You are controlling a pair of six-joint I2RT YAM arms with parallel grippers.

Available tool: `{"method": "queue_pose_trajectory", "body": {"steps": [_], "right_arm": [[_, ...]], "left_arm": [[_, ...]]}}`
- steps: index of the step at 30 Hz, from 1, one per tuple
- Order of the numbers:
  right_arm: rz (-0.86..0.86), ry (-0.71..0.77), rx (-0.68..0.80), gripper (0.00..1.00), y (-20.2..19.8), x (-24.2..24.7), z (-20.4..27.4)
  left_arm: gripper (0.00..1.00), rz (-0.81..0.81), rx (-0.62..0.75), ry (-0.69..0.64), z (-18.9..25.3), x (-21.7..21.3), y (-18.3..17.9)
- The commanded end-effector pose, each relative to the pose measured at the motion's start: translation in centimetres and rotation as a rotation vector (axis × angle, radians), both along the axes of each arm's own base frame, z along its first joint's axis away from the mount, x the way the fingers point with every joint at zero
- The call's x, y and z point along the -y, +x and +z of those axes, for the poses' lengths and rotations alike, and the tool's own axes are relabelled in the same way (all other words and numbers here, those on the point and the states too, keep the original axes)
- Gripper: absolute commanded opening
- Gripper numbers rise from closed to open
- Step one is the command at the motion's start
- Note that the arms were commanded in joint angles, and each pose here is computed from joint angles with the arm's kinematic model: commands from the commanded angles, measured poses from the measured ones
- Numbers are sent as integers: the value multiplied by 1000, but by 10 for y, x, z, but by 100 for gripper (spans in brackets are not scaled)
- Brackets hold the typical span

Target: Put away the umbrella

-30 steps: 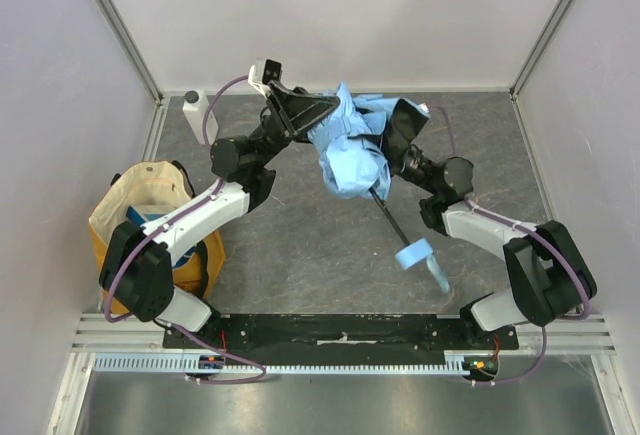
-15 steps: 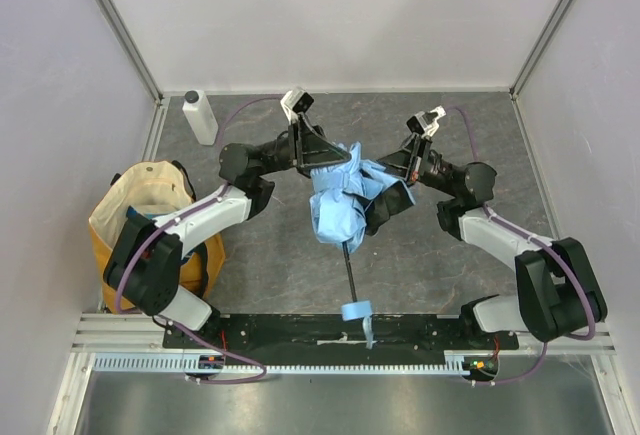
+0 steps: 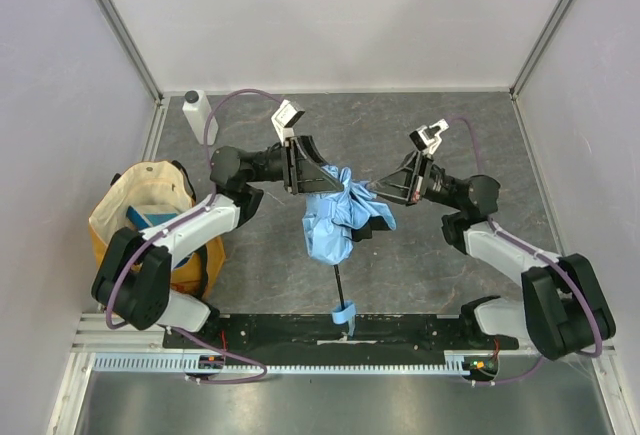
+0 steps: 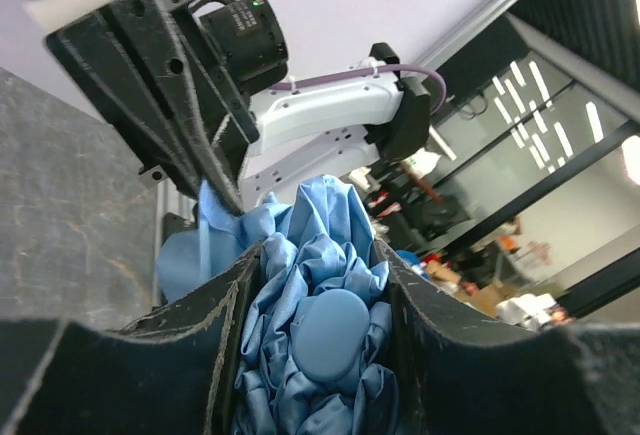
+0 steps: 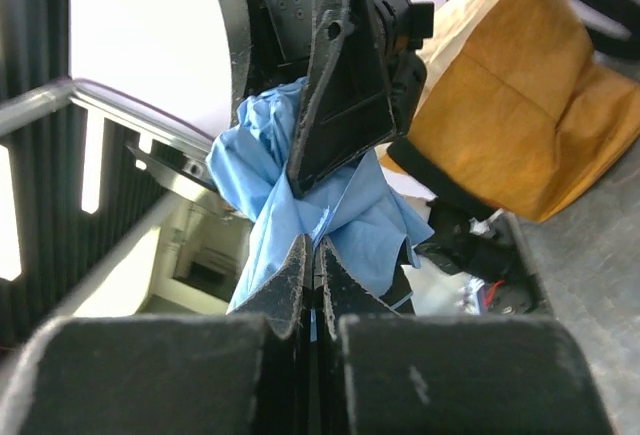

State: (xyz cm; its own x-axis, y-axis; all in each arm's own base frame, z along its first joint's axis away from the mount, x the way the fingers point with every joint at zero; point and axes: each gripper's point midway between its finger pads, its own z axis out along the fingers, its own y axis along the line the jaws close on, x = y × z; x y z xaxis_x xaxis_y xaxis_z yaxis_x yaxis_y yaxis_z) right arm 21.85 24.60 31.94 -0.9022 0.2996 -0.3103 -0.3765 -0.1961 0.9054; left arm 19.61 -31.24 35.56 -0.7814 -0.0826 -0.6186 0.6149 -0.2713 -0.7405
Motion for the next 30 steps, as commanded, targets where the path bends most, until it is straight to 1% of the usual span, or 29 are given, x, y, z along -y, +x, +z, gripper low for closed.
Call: {"method": "queue_pose_trajectory", "body": {"steps": [1,4,5,9,13,19,23,24,26,30], "right_arm": [[-145,25,466,0,-21,16,34],[-248,-59,499,0,-11,19,27],[-274,-62,498,0,-11,20,26],[-315,8,515,0,-21,28,41],[-315,21,508,0,-24,29,45],[-292,3,539,0,-32,29,58],[-279,-89,575,0,-31,25,56],[-278,-130,559,0,-28,24,50],[-268,-178,580,0,-29,22,49],[-243,-218,613,0,-31,16,53]], "left_arm": [[2,11,227,6,-4,-11,-10],[2,36,268,-16,-10,-16,-12],[2,47,275,-23,-11,-18,-12],[2,86,278,-7,-21,-19,-6],[2,135,262,62,-34,-18,4],[2,319,286,222,-54,-21,34],[2,411,217,319,-69,-26,52],[2,427,197,332,-72,-26,55],[2,460,172,362,-79,-28,62],[2,539,139,441,-93,-35,74]]}}
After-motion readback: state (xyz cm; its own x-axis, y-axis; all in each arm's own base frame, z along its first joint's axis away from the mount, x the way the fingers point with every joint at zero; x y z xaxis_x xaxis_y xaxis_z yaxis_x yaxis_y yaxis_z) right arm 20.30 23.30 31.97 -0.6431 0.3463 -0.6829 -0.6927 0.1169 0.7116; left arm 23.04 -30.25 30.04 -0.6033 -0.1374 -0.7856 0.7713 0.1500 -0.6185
